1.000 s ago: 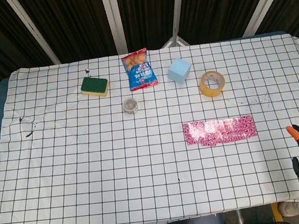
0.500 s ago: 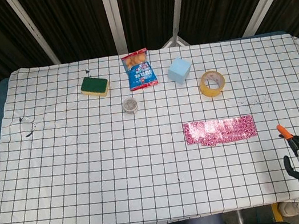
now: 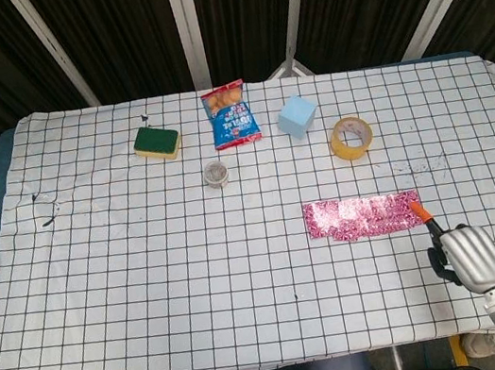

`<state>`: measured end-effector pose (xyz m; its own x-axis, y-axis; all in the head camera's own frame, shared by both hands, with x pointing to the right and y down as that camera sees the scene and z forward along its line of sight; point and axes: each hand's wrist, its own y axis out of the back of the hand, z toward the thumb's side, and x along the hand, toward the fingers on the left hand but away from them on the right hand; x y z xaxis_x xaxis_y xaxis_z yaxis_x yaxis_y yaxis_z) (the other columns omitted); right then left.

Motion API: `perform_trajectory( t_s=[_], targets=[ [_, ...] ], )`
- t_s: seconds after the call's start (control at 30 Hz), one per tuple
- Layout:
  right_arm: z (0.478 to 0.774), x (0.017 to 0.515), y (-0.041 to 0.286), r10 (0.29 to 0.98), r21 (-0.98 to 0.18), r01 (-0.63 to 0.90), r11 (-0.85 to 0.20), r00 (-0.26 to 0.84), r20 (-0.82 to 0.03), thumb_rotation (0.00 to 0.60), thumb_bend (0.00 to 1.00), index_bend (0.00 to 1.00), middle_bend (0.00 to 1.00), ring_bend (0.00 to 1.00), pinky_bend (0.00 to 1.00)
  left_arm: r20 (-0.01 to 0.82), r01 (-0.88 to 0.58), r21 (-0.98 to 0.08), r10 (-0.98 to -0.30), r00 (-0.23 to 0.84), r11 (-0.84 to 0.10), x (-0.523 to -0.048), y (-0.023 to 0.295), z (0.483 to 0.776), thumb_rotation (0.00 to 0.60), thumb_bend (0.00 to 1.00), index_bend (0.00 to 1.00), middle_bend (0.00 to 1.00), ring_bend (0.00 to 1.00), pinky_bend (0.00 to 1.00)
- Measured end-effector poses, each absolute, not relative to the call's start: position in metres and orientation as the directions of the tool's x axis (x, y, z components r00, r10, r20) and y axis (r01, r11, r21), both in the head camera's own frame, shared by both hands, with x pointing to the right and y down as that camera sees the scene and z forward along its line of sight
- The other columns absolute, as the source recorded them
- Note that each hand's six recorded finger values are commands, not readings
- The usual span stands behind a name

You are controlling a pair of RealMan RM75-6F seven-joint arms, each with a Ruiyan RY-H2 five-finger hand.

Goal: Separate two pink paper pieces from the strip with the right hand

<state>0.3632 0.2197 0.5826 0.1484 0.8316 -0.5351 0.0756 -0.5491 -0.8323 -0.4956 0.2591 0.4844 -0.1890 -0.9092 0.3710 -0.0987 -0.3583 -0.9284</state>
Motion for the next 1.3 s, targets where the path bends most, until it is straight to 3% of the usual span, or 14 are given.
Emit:
perform_trajectory(
  t_s=[0.17,0.57,1.3],
  targets=[
    [0.602,0.342,0.212,0.796,-0.805,0.033,-0.593,0.176,-0.579,0.6,0.72,0.11,0.82,0.76,0.61,0.37,-0.098,-0.929,-0.908,-0.195,-0.357,-0.497,0.258,0.485,0.6,0.26,0.15,0.0,0.0,0.06],
    [0.65,0.28,0.201,0.694,-0.726,-0.045,-0.687,0.255,-0.673,0.6,0.75,0.11,0.83,0.76,0.61,0.371,-0.1,-0.928,-0.904,-0.212,-0.358,-0.501,0.256,0.486,0.6,0.26,0.15,0.0,0.0,0.06],
    [0.691,0.226,0.177,0.635,-0.669,-0.087,-0.738,0.246,-0.732,0.6,0.84,0.1,0.85,0.78,0.62,0.382,-0.097,-0.924,-0.894,-0.235,-0.37,-0.505,0.251,0.491,0.6,0.26,0.15,0.0,0.0,0.06]
  ],
)
